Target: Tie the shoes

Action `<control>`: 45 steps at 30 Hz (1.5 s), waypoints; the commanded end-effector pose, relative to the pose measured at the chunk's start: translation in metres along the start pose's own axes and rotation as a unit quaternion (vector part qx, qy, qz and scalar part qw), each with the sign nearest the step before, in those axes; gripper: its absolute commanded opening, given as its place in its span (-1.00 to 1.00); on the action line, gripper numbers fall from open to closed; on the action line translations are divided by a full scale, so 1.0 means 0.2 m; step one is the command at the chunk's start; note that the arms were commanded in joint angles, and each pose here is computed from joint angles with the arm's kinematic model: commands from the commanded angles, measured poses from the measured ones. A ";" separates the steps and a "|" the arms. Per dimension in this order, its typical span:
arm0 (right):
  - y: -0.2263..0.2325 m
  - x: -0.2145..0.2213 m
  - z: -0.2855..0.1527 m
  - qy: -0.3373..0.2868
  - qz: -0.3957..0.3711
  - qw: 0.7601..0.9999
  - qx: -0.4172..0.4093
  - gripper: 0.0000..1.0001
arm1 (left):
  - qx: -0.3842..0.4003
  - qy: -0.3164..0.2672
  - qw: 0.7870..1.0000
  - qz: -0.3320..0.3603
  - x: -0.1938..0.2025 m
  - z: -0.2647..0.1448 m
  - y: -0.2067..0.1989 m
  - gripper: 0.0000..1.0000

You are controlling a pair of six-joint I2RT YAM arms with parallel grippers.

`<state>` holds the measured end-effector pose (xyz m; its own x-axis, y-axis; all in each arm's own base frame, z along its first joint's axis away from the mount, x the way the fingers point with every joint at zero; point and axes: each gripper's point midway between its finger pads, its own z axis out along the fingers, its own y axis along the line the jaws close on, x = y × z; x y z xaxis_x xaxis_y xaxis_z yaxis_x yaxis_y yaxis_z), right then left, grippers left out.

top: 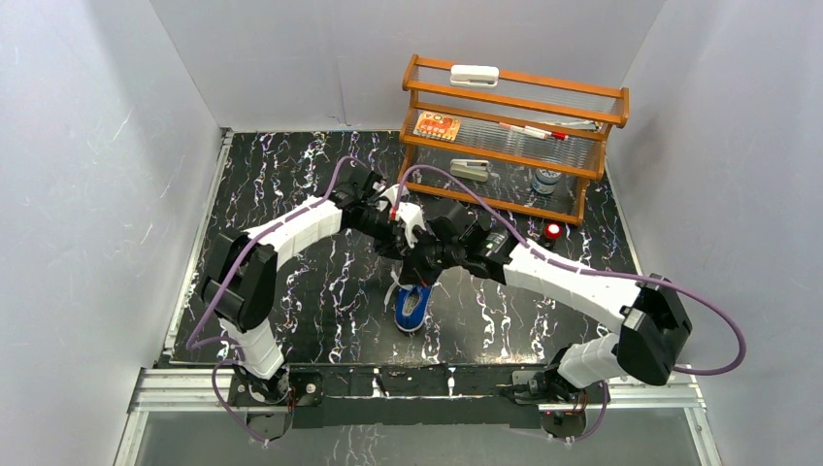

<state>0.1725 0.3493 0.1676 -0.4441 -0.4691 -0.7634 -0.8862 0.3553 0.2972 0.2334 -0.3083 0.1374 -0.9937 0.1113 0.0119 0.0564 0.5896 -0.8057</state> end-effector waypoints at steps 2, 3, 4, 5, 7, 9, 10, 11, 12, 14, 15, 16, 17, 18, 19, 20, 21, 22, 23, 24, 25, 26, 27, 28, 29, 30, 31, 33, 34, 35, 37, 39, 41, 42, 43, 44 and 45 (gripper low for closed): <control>-0.01 0.10 -0.28 0.088 0.183 0.975 0.095 -1.00 | -0.033 -0.022 0.999 0.016 -0.10 -0.02 -0.02 -1.00; 0.00 0.19 -0.31 0.125 0.217 0.962 0.111 -1.00 | -0.038 -0.023 0.999 0.012 -0.10 -0.02 0.00 -1.00; 0.00 0.28 -0.34 0.161 0.248 0.947 0.127 -1.00 | -0.042 -0.023 0.999 0.006 -0.09 -0.01 0.01 -1.00; 0.00 0.36 -0.38 0.195 0.275 0.930 0.145 -1.00 | -0.047 -0.023 0.999 0.001 -0.09 -0.01 0.03 -1.00; -0.01 0.47 -0.45 0.234 0.311 0.903 0.184 -1.00 | -0.052 -0.028 0.998 -0.002 -0.09 -0.01 0.05 -1.00; -0.05 0.53 -0.50 0.243 0.330 0.884 0.223 -1.00 | -0.055 -0.028 0.998 -0.004 -0.09 -0.01 0.06 -1.00; -0.07 0.56 -0.51 0.243 0.340 0.878 0.235 -1.00 | -0.055 -0.025 0.998 -0.006 -0.08 -0.01 0.06 -1.00; -0.09 0.59 -0.51 0.243 0.349 0.872 0.241 -1.00 | -0.056 -0.022 0.998 -0.009 -0.08 -0.01 0.07 -1.00; -0.11 0.62 -0.51 0.247 0.358 0.866 0.245 -1.00 | -0.056 -0.019 0.998 -0.011 -0.07 0.00 0.07 -1.00; -0.16 0.66 -0.52 0.254 0.372 0.852 0.266 -1.00 | -0.056 -0.012 0.998 -0.015 -0.06 0.00 0.08 -1.00; -0.20 0.66 -0.51 0.247 0.372 0.850 0.280 -1.00 | -0.057 -0.010 0.998 -0.016 -0.06 0.01 0.09 -1.00; -0.25 0.66 -0.48 0.233 0.364 0.853 0.292 -1.00 | -0.058 -0.009 0.998 -0.016 -0.06 0.01 0.09 -1.00; -0.29 0.65 -0.43 0.214 0.350 0.866 0.287 -1.00 | -0.065 -0.012 0.998 -0.014 -0.06 0.00 0.11 -1.00; -0.34 0.64 -0.39 0.191 0.336 0.877 0.287 -1.00 | -0.070 -0.014 0.997 -0.014 -0.06 0.00 0.12 -1.00; -0.40 0.64 -0.35 0.170 0.326 0.881 0.298 -1.00 | -0.071 -0.014 0.997 -0.013 -0.06 0.00 0.12 -1.00; -0.46 0.63 -0.31 0.148 0.325 0.887 0.292 -0.97 | -0.072 -0.012 0.997 -0.013 -0.05 0.00 0.12 -1.00; -0.50 0.61 -0.29 0.136 0.331 0.890 0.284 -0.79 | -0.070 -0.010 0.997 -0.013 -0.05 0.00 0.12 -1.00; -0.52 0.57 -0.28 0.127 0.334 0.896 0.263 -0.54 | -0.069 -0.010 0.997 -0.012 -0.05 0.00 0.12 -1.00; -0.53 0.53 -0.27 0.127 0.327 0.904 0.245 -0.25 | -0.068 -0.010 0.998 -0.011 -0.05 -0.01 0.11 -1.00; -0.52 0.49 -0.28 0.130 0.311 0.911 0.235 -0.03 | -0.071 -0.011 0.997 -0.009 -0.04 -0.01 0.11 -1.00; -0.51 0.48 -0.31 0.145 0.286 0.920 0.224 0.15 | -0.074 -0.013 0.997 -0.007 -0.04 -0.02 0.11 -1.00; -0.48 0.46 -0.31 0.148 0.257 0.934 0.199 0.26 | -0.076 -0.016 0.997 -0.006 -0.04 -0.03 0.12 -1.00; -0.43 0.42 -0.30 0.143 0.216 0.954 0.149 0.33 | -0.078 -0.016 0.997 -0.009 -0.03 -0.03 0.13 -1.00; -0.40 0.39 -0.30 0.140 0.172 0.968 0.118 0.33 | -0.078 -0.015 0.997 -0.010 -0.02 -0.03 0.13 -1.00; -0.36 0.36 -0.28 0.130 0.125 0.981 0.072 0.32 | -0.078 -0.014 0.997 -0.010 -0.02 -0.03 0.13 -1.00; -0.32 0.32 -0.26 0.114 0.081 0.990 0.025 0.31 | -0.080 -0.015 0.997 -0.008 -0.02 -0.03 0.14 -1.00; -0.33 0.29 -0.23 0.092 0.041 0.995 0.009 0.30 | -0.083 -0.018 0.996 -0.006 -0.02 -0.03 0.14 -1.00; -0.34 0.24 -0.19 0.049 -0.035 0.998 -0.016 0.29 | -0.085 -0.021 0.996 -0.003 -0.02 -0.03 0.15 -1.00; -0.37 0.17 -0.17 0.017 -0.068 0.997 -0.008 0.28 | -0.083 -0.019 0.996 -0.004 -0.02 -0.03 0.15 -1.00; -0.37 0.16 -0.17 0.004 -0.077 0.997 -0.010 0.28 | -0.081 -0.017 0.997 -0.005 -0.02 -0.03 0.14 -1.00; -0.36 0.11 -0.14 -0.041 -0.108 0.993 -0.020 0.23 | -0.080 -0.017 0.997 -0.004 -0.03 -0.03 0.14 -1.00; -0.37 0.14 -0.10 -0.068 -0.109 0.992 -0.018 0.15 | -0.080 -0.018 0.997 -0.006 -0.03 -0.02 0.13 -1.00; -0.31 0.22 -0.08 -0.101 -0.102 0.988 -0.048 -0.06 | -0.077 -0.021 0.997 -0.004 -0.04 -0.03 0.12 -1.00; -0.30 0.22 -0.08 -0.112 -0.101 0.987 -0.048 -0.07 | -0.077 -0.021 0.997 -0.003 -0.04 -0.03 0.12 -1.00; -0.30 0.24 -0.08 -0.121 -0.101 0.986 -0.046 -0.07 | -0.076 -0.020 0.997 -0.004 -0.04 -0.03 0.12 -1.00; -0.29 0.25 -0.08 -0.130 -0.107 0.985 -0.048 -0.07 | -0.077 -0.019 0.997 -0.006 -0.03 -0.04 0.13 -1.00; -0.28 0.27 -0.08 -0.132 -0.112 0.983 -0.052 -0.07 | -0.076 -0.016 0.997 -0.010 -0.02 -0.04 0.13 -1.00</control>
<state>0.1922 0.2738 0.0855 -0.3527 -0.4519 -0.8194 -0.9300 0.2661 0.2535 0.2426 -0.2899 0.1009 -0.9971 0.0732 0.0214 0.0388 0.7288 -0.6836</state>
